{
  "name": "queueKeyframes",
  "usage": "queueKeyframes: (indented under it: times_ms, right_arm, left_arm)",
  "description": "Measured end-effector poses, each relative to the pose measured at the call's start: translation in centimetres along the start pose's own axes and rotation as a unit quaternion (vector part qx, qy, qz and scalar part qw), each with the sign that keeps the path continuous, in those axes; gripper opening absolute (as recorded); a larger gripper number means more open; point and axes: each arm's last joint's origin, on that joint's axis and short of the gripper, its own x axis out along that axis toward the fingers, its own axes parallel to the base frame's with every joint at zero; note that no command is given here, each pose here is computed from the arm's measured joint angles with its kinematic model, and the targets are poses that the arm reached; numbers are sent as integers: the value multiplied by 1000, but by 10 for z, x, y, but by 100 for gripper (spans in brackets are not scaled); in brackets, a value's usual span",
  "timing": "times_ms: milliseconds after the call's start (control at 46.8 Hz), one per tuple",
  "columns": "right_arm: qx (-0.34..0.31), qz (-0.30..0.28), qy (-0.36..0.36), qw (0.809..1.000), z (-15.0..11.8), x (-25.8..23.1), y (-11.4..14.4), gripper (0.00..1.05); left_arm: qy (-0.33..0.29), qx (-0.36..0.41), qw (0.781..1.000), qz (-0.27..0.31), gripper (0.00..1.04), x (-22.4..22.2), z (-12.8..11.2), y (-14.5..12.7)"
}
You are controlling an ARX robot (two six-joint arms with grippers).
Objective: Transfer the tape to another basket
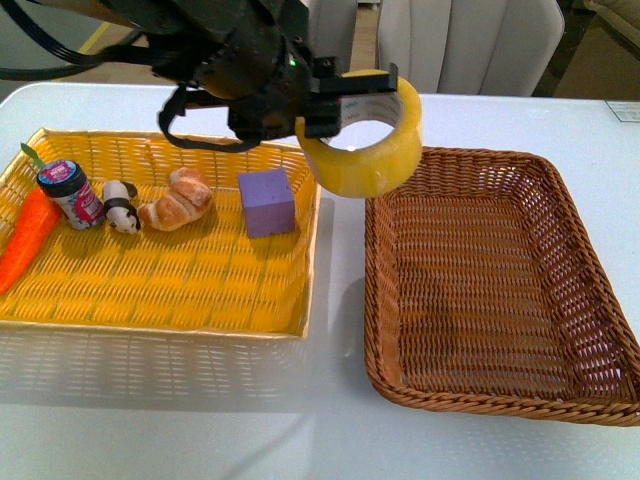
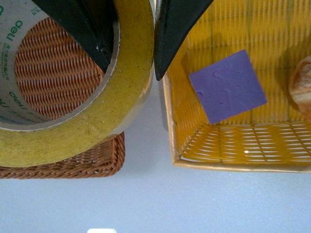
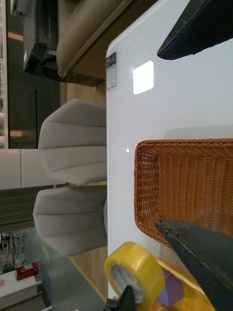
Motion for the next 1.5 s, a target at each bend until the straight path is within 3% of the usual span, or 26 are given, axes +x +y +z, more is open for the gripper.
queueKeyframes:
  times_ms: [513, 748, 1004, 1089, 1389, 1431, 1453, 1495]
  right_arm:
    - [0, 0, 0, 1000, 0, 0, 0, 96]
    - [0, 0, 0, 1000, 0, 0, 0, 96]
    - [0, 0, 0, 1000, 0, 0, 0, 96]
    - [0, 0, 0, 1000, 0, 0, 0, 96]
    - [0, 0, 0, 1000, 0, 0, 0, 96]
    - [0, 0, 0, 1000, 0, 0, 0, 96]
    - [0, 0, 0, 1000, 0, 0, 0, 96]
    - [0, 2, 0, 1000, 0, 0, 0, 96]
  left_arm:
    - [38, 41, 997, -53, 15, 25, -18, -69]
    - [53, 45, 995, -70, 56, 26, -28, -80]
    - [44, 36, 996, -72, 91, 22, -30, -73]
    - [35, 31, 996, -73, 98, 16, -30, -65]
    - [-63, -13, 996, -67, 96, -45, -17, -9]
    - [-117, -3, 992, -40, 92, -55, -20, 2]
    - [-187, 7, 982, 15, 86, -63, -22, 10]
    - [-257, 19, 964, 68, 79, -78, -28, 24]
